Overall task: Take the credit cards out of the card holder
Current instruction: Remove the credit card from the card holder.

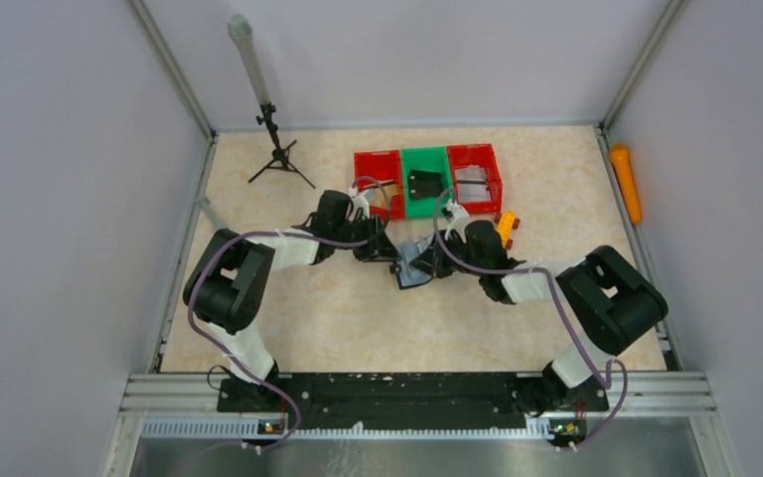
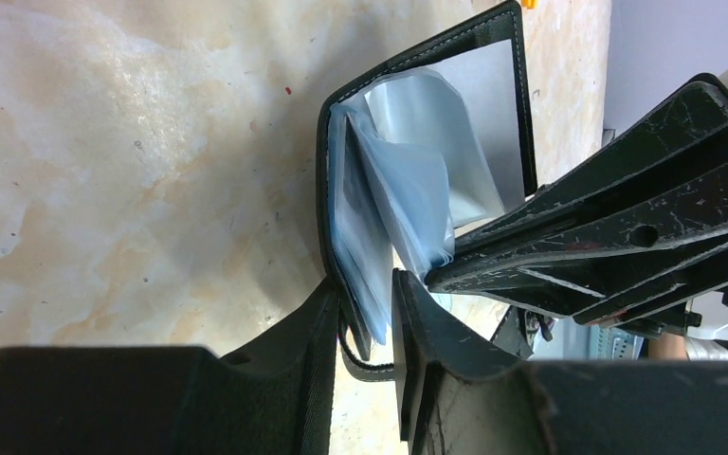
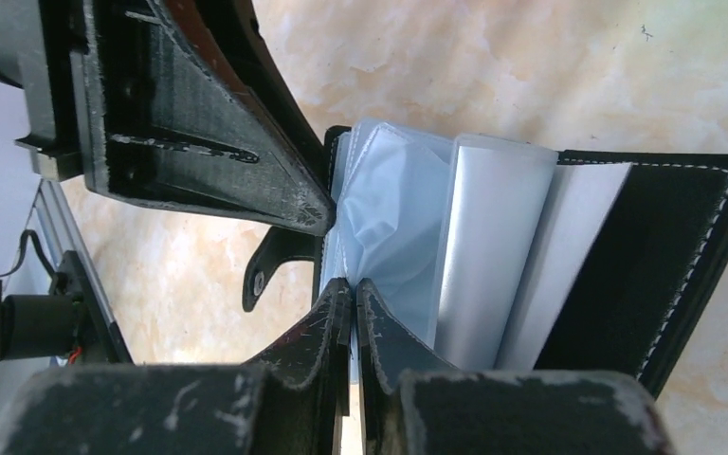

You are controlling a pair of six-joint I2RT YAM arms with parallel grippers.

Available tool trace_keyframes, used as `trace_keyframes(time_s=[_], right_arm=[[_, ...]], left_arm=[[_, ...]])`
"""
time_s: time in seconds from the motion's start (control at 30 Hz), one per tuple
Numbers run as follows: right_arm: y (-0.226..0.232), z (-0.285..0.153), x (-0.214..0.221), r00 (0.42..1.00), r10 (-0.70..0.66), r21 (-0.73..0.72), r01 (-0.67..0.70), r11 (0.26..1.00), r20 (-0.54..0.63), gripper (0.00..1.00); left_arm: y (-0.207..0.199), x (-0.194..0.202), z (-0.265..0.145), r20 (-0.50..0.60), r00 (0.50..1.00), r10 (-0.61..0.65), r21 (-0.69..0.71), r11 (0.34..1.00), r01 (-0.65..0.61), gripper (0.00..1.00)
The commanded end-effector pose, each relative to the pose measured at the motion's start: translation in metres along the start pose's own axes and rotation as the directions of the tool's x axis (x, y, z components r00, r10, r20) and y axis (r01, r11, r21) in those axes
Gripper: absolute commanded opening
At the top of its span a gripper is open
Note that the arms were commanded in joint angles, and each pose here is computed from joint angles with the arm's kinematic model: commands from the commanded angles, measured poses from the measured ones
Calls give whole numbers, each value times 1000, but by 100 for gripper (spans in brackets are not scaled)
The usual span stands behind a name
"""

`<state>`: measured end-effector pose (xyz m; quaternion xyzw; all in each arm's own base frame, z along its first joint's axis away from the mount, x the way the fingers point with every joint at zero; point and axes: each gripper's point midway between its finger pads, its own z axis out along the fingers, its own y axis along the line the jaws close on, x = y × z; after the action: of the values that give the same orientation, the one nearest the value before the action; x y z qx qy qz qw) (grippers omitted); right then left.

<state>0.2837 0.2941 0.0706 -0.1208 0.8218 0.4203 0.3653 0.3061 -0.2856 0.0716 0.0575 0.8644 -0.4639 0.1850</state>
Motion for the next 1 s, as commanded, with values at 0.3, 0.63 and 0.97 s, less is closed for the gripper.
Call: trace_keyframes(time_s=[0.3, 0.63, 0.97], right_arm=[[18, -4, -23, 996, 12, -97, -4, 995, 84, 4], [-40, -20, -35, 994, -39, 273, 9, 962, 105, 33], [-47, -24, -39, 993, -62, 322, 27, 946, 102, 54]], left_arm=[[-8, -12, 3, 9, 1000, -6, 59, 998, 5, 10], [11, -15, 1, 16, 1000, 0, -60, 998, 1, 0], [10, -15, 0, 17, 1000, 5, -60, 998, -4, 0]])
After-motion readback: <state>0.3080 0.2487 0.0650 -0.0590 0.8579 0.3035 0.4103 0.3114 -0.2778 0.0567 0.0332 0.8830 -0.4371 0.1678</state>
